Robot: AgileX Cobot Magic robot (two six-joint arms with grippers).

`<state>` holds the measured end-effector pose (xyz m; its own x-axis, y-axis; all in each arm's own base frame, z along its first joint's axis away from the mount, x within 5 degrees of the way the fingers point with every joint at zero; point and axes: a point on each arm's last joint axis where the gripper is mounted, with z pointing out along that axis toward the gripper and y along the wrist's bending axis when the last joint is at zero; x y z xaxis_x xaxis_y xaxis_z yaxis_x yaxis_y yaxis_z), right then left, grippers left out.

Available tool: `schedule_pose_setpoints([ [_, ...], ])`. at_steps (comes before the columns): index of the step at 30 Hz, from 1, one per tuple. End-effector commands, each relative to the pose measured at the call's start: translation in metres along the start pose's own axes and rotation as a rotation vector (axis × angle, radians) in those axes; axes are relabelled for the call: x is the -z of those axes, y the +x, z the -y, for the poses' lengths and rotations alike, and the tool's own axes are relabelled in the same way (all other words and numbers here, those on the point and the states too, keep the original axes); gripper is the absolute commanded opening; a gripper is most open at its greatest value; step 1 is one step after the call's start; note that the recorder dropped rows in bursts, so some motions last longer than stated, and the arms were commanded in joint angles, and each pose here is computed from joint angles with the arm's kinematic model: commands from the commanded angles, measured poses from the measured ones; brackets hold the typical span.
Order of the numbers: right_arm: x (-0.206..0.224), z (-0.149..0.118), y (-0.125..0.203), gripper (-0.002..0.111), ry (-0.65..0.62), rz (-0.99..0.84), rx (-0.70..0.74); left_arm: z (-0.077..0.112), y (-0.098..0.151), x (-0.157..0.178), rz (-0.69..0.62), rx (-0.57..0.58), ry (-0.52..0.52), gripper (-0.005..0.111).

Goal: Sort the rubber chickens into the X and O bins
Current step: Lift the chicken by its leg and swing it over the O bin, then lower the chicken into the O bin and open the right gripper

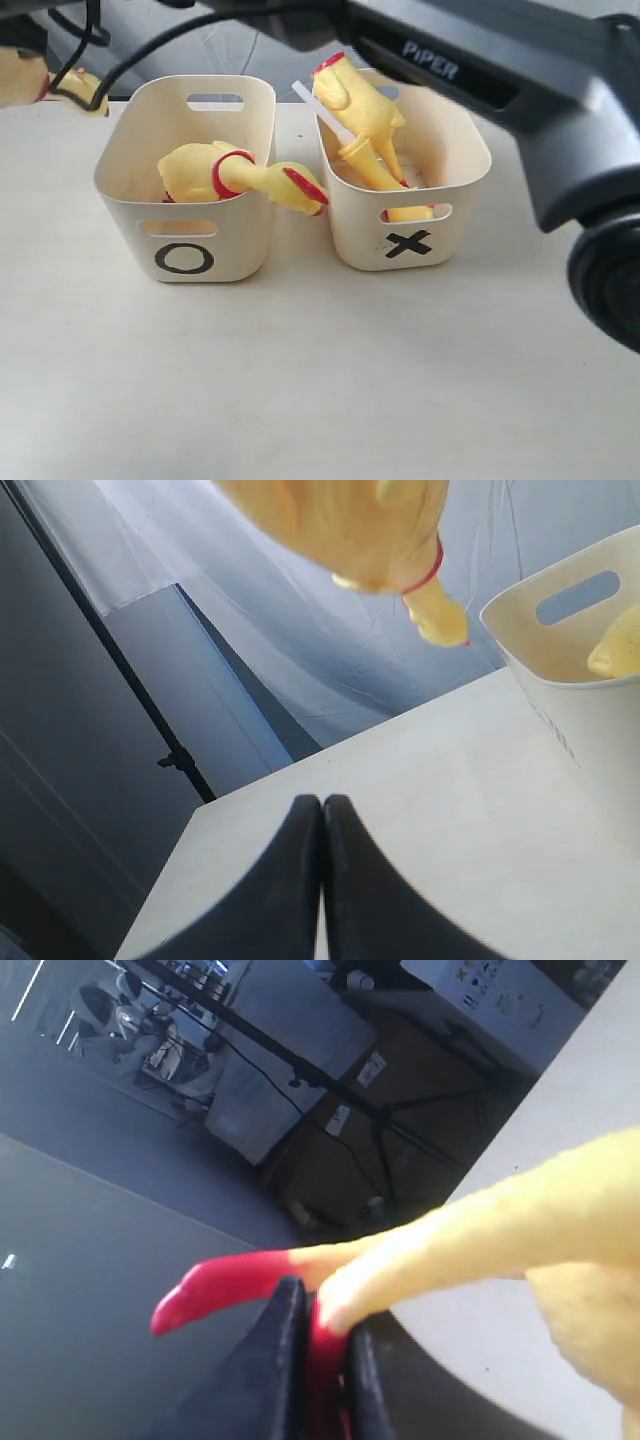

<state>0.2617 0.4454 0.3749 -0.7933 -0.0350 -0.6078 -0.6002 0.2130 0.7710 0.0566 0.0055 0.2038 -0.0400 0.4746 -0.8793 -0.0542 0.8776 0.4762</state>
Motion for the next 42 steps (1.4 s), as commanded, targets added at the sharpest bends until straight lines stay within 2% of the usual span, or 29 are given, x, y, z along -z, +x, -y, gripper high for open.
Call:
schedule_pose_setpoints([
  [1, 0.034, -0.03, -0.021, -0.001, -0.023, 0.039, 0.096, 0.0, -0.002, 0.0, 0.011, 0.012, -0.003, 0.0],
  [5, 0.06, -0.049, -0.03, -0.001, -0.036, 0.028, 0.098, 0.0, -0.002, 0.0, 0.011, 0.012, -0.003, 0.0],
  [7, 0.066, -0.049, -0.03, -0.001, 0.027, 0.011, 0.111, 0.0, -0.002, 0.0, 0.011, 0.012, -0.003, 0.0],
  [11, 0.067, -0.033, -0.025, -0.001, 0.192, -0.05, 0.144, 0.0, -0.002, 0.0, 0.011, 0.012, -0.003, 0.0],
  [15, 0.064, -0.027, -0.025, -0.001, 0.222, -0.057, 0.164, 0.0, -0.002, 0.0, 0.011, 0.012, -0.003, 0.0],
  [28, 0.043, 0.031, -0.021, -0.001, 0.336, -0.103, 0.057, 0.0, -0.002, 0.0, 0.011, 0.012, -0.003, 0.0],
  [36, 0.048, 0.046, -0.021, -0.001, 0.501, -0.117, 0.094, 0.0, -0.002, 0.0, 0.011, 0.012, -0.003, 0.0],
  [40, 0.049, 0.053, -0.021, -0.001, 0.534, -0.132, 0.102, 0.0, -0.002, 0.0, 0.011, 0.012, -0.003, 0.0],
  [42, 0.046, 0.06, -0.019, -0.001, 0.546, -0.137, 0.063, 0.0, -0.002, 0.0, 0.011, 0.012, -0.003, 0.0],
])
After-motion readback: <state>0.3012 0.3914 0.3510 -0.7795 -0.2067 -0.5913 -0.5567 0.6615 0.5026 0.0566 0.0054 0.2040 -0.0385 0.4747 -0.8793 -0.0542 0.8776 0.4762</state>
